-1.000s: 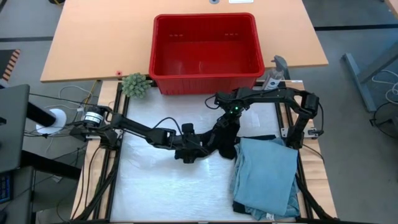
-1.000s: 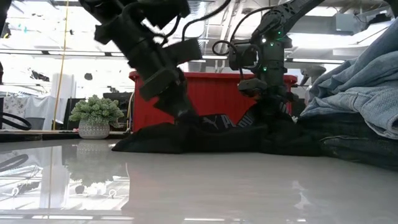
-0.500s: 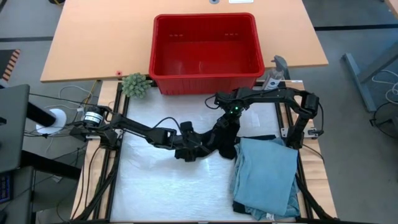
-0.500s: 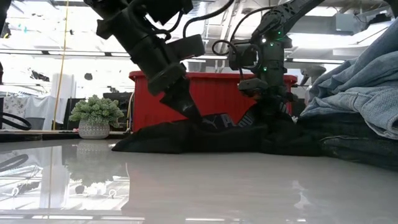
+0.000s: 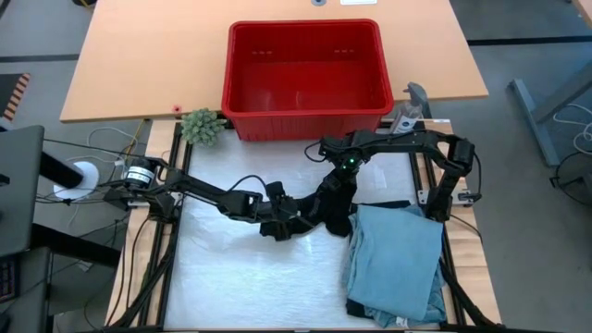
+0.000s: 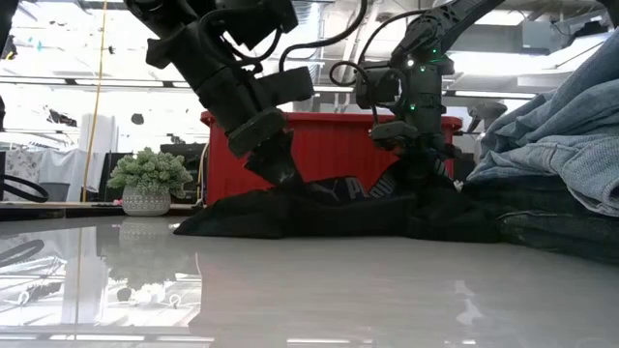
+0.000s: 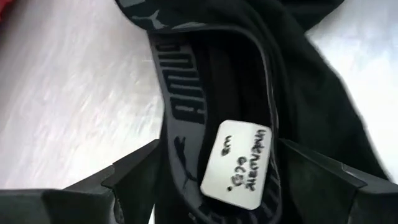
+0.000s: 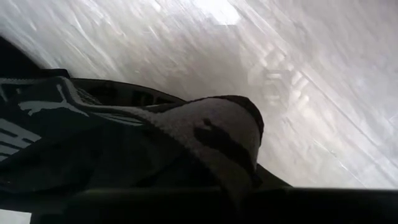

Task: Fold Laundry from Bin
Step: Fold the black boxer

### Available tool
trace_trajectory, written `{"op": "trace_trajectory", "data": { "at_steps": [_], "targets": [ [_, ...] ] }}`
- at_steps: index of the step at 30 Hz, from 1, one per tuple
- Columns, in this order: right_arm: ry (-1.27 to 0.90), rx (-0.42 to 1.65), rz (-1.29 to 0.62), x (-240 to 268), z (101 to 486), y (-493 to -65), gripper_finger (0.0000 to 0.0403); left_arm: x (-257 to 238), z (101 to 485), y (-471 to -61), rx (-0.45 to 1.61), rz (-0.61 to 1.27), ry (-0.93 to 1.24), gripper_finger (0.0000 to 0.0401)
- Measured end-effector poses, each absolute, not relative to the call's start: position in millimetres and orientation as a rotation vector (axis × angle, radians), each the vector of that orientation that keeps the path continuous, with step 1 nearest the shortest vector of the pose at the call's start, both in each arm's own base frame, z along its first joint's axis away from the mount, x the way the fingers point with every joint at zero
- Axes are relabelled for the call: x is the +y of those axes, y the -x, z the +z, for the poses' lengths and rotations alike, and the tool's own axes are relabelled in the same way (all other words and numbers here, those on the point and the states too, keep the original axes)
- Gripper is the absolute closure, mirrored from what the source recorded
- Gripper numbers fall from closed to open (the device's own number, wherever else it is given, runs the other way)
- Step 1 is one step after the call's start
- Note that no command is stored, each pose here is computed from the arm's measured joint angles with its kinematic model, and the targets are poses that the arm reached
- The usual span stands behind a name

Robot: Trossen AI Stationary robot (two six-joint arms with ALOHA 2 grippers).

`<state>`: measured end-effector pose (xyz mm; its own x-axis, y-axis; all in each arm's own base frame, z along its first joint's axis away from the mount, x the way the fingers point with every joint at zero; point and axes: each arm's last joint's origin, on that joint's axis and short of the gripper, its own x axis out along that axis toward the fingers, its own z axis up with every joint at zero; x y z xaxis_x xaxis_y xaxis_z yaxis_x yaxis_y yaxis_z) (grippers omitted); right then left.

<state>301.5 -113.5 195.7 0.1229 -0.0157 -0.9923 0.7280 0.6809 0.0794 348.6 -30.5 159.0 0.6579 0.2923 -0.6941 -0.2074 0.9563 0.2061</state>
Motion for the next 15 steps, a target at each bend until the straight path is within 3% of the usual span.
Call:
{"op": "trace_trajectory", "data": {
  "at_steps": [8, 15],
  "targets": [
    [-0.657, 1.351, -0.601, -113.6, 195.6, -301.7, 0.0387, -30.5, 158.1, -348.0, 0.812, 0.28, -0.049, 0.0118],
    [-0.657, 1.349, -0.601, -113.6, 195.7, -301.9, 0.0387, -29.7, 155.1, -349.5, 0.81, 0.289, -0.027, 0.0169]
  ]
}}
